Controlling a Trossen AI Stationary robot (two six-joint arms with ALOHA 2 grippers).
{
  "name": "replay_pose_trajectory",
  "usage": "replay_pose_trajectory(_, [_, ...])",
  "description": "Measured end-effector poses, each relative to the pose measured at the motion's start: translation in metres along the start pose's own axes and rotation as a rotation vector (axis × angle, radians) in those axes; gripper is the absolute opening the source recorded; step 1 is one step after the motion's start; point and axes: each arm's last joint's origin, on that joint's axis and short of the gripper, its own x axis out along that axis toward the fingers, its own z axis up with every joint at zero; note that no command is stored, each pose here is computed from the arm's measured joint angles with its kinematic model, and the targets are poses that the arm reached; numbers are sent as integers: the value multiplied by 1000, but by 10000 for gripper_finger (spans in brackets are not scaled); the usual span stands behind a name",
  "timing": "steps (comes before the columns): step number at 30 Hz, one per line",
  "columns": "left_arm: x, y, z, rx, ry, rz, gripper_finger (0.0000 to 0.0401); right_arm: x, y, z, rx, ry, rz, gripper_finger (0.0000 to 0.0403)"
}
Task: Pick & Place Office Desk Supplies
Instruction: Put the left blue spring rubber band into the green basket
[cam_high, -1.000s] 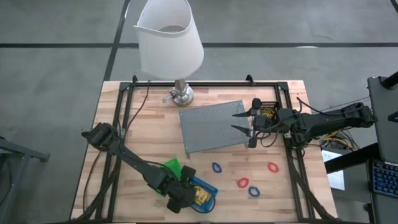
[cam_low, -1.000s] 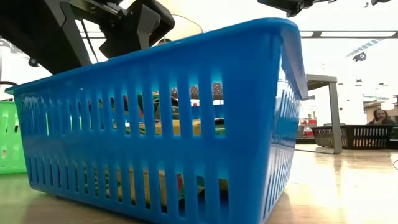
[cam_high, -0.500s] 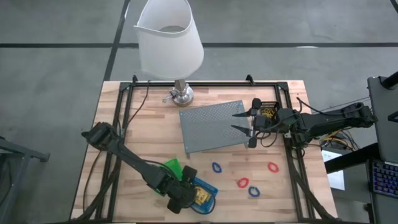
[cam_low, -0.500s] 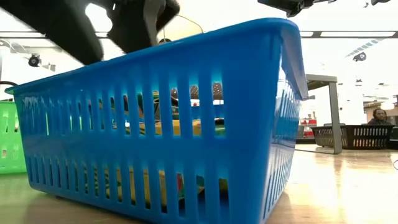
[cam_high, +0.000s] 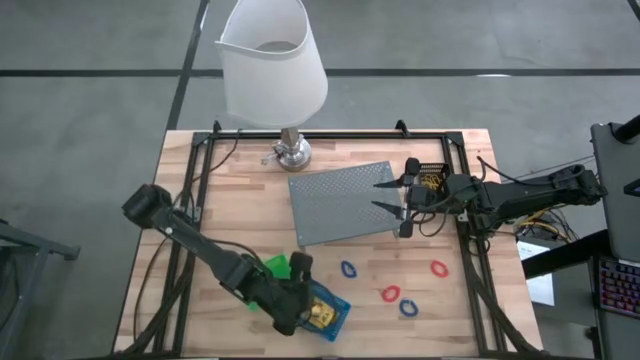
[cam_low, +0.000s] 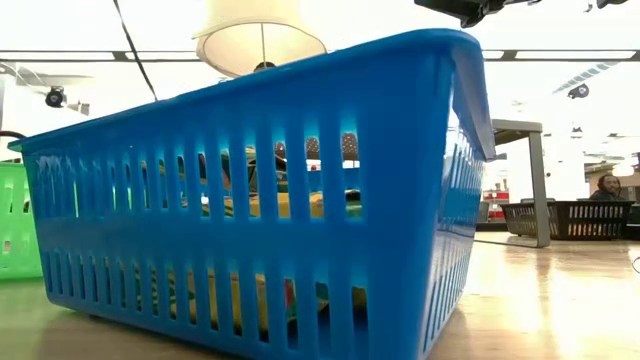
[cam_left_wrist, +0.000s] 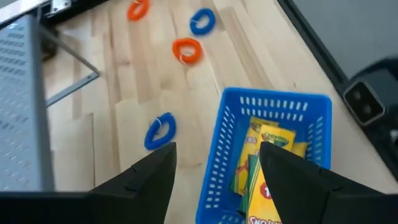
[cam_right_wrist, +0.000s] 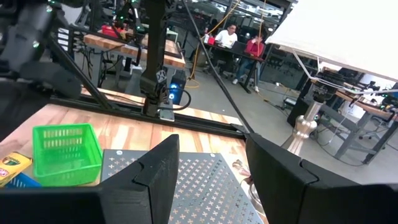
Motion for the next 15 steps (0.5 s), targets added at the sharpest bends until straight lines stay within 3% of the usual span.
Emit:
replay_pose_trajectory(6, [-11,8,0,-111,1,37,235,0,0,0,0,0,0,185])
replay_pose_trajectory(15, [-21,17,-18,-278,142,198,234,0,0,0,0,0,0,185])
